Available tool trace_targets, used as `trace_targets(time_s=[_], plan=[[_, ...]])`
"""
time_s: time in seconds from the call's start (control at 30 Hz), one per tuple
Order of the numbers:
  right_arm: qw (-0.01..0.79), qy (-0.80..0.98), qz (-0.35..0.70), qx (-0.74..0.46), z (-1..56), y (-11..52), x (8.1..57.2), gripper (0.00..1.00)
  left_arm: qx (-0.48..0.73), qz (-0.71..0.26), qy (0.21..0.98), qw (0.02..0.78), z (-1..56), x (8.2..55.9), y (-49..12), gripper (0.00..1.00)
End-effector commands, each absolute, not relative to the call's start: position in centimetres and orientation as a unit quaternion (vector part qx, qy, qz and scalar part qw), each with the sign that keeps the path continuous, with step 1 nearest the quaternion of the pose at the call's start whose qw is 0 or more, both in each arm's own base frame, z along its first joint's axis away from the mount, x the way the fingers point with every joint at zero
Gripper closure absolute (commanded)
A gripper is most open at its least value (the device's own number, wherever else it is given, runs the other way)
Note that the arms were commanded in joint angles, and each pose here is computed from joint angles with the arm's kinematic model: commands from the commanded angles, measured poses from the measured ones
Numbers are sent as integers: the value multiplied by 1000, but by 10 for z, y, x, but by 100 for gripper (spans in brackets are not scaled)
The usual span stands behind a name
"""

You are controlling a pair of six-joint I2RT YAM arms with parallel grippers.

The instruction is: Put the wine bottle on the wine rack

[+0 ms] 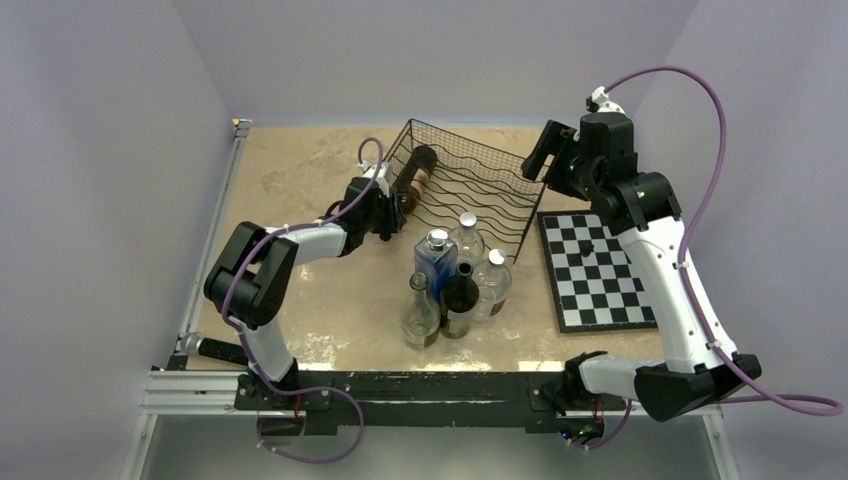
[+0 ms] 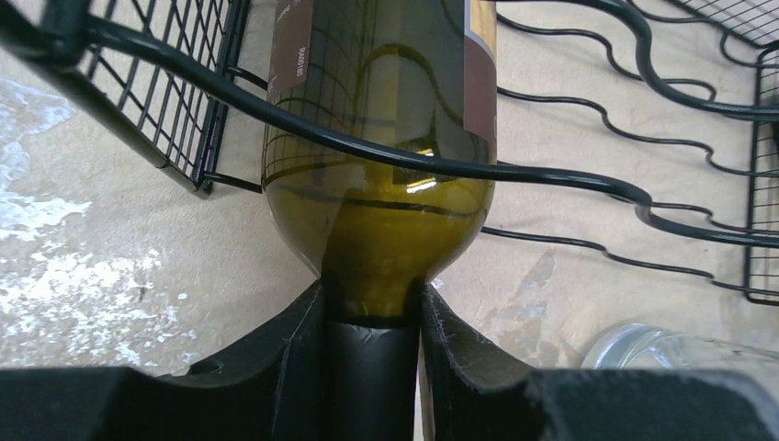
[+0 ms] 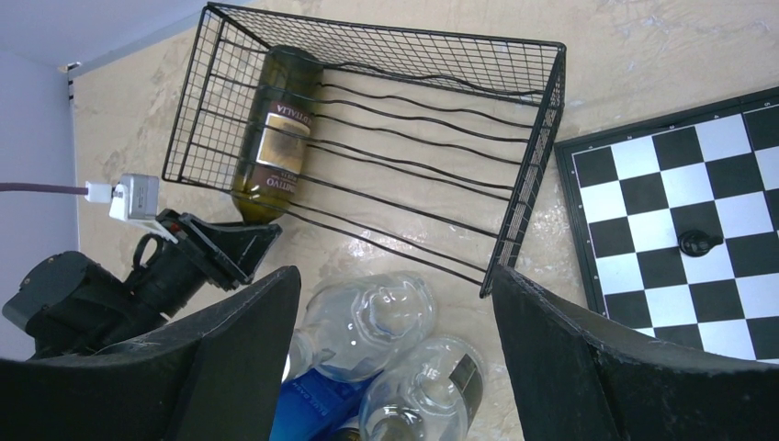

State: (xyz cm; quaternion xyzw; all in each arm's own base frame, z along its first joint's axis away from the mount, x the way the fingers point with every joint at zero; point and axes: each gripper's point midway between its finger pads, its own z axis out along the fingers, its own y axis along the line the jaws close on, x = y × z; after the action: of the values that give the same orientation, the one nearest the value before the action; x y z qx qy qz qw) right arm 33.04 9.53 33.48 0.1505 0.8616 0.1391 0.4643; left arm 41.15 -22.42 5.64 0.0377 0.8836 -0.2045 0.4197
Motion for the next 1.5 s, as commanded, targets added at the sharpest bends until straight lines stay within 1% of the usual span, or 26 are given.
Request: trace_targets(time_s=[0.0, 0.07, 0.17, 0.43, 0.47, 0.53, 0.6, 0.67, 0.73, 0.87, 1.07, 1.33, 1.47], plan=[[485, 851, 134, 154, 346, 87, 327, 20, -13, -276, 837, 472, 104, 449, -237, 69], [484, 851, 135, 154, 345, 88, 327, 19, -16, -282, 841, 462, 100, 449, -239, 61], [485, 851, 133, 153, 345, 87, 327, 20, -20, -282, 844, 455, 95, 448, -239, 53], [487, 850, 134, 148, 346, 88, 328, 18, -22, -273, 849, 452, 89, 442, -233, 35], [487, 851, 134, 146, 346, 89, 328, 18, -21, -274, 848, 454, 91, 441, -233, 31], [484, 853, 134, 143, 344, 89, 328, 16, -20, -273, 845, 459, 95, 440, -232, 17], [480, 856, 129, 142, 342, 89, 329, 15, -18, -272, 843, 463, 100, 439, -231, 9], [472, 861, 121, 143, 337, 87, 328, 14, -17, -270, 841, 468, 104, 438, -229, 4], [462, 867, 112, 147, 331, 85, 328, 15, -16, -269, 840, 472, 109, 437, -227, 2], [427, 884, 101, 162, 313, 84, 327, 22, -18, -263, 837, 480, 121, 429, -221, 1], [375, 905, 87, 182, 274, 82, 326, 34, -31, -245, 835, 492, 136, 417, -206, 1], [305, 936, 65, 163, 221, 83, 336, 60, -53, -196, 836, 509, 168, 404, -173, 1], [291, 943, 57, 152, 202, 83, 339, 61, -57, -189, 840, 505, 178, 395, -165, 1]])
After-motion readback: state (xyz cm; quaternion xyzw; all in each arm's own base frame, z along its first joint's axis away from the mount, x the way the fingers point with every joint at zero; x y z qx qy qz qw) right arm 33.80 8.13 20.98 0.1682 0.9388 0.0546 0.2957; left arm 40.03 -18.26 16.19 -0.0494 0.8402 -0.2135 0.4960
